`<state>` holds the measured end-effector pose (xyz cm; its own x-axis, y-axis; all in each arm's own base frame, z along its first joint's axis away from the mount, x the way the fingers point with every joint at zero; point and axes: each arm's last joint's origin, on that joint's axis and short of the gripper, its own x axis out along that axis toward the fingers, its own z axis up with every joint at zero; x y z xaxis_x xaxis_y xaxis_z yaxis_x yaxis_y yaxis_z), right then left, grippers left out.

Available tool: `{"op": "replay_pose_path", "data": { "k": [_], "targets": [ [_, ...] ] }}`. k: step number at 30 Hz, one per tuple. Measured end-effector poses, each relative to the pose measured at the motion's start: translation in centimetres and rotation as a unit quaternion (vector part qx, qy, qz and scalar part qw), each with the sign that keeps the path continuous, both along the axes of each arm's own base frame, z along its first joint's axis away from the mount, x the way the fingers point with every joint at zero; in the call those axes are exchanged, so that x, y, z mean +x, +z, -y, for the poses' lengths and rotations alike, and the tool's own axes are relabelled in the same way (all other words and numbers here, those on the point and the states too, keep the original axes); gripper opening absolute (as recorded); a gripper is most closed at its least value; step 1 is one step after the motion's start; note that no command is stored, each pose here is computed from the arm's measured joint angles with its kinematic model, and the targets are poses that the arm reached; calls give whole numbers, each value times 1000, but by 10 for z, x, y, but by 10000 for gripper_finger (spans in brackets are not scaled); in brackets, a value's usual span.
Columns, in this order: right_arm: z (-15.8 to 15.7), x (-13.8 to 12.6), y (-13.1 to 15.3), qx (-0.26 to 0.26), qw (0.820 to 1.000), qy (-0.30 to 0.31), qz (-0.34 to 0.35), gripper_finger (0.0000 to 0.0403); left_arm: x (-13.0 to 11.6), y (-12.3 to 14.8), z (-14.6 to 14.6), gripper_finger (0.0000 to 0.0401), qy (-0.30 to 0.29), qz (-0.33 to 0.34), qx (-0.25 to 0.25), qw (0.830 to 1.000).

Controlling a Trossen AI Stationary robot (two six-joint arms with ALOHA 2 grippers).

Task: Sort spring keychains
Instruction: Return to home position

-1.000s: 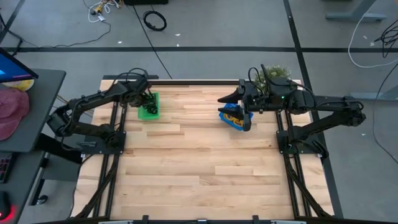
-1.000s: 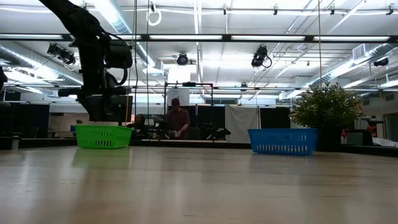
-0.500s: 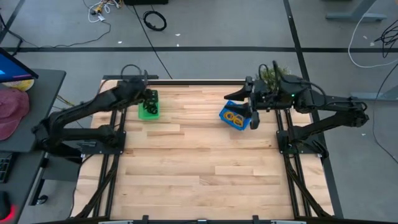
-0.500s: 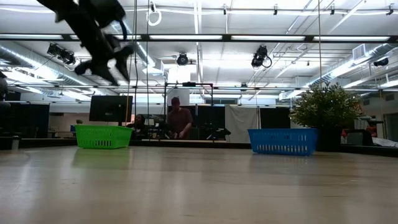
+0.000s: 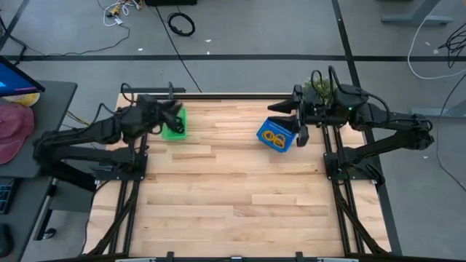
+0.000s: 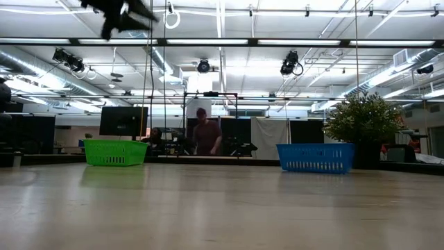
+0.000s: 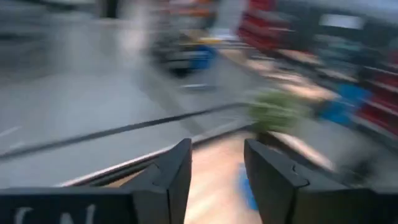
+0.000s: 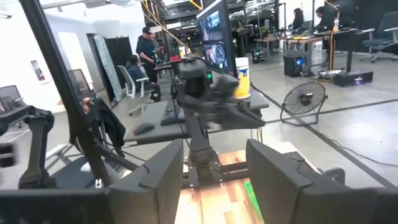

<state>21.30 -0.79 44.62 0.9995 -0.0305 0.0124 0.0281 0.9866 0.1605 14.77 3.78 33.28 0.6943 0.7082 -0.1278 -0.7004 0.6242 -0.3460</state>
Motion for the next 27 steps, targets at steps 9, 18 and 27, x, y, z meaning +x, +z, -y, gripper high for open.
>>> {"op": "replay_pose_path", "data": {
  "k": [9,18,27],
  "targets": [
    [8,-4,-2,0,1000,-20,-18,178,11,19,35,44,-251,57,71,964],
    [13,-5,-2,0,999,-32,-18,178,2,1,43,9,-264,135,83,951],
    [13,-5,-2,10,999,-32,-14,178,-42,-18,40,4,-274,234,103,927]
  ]
}}
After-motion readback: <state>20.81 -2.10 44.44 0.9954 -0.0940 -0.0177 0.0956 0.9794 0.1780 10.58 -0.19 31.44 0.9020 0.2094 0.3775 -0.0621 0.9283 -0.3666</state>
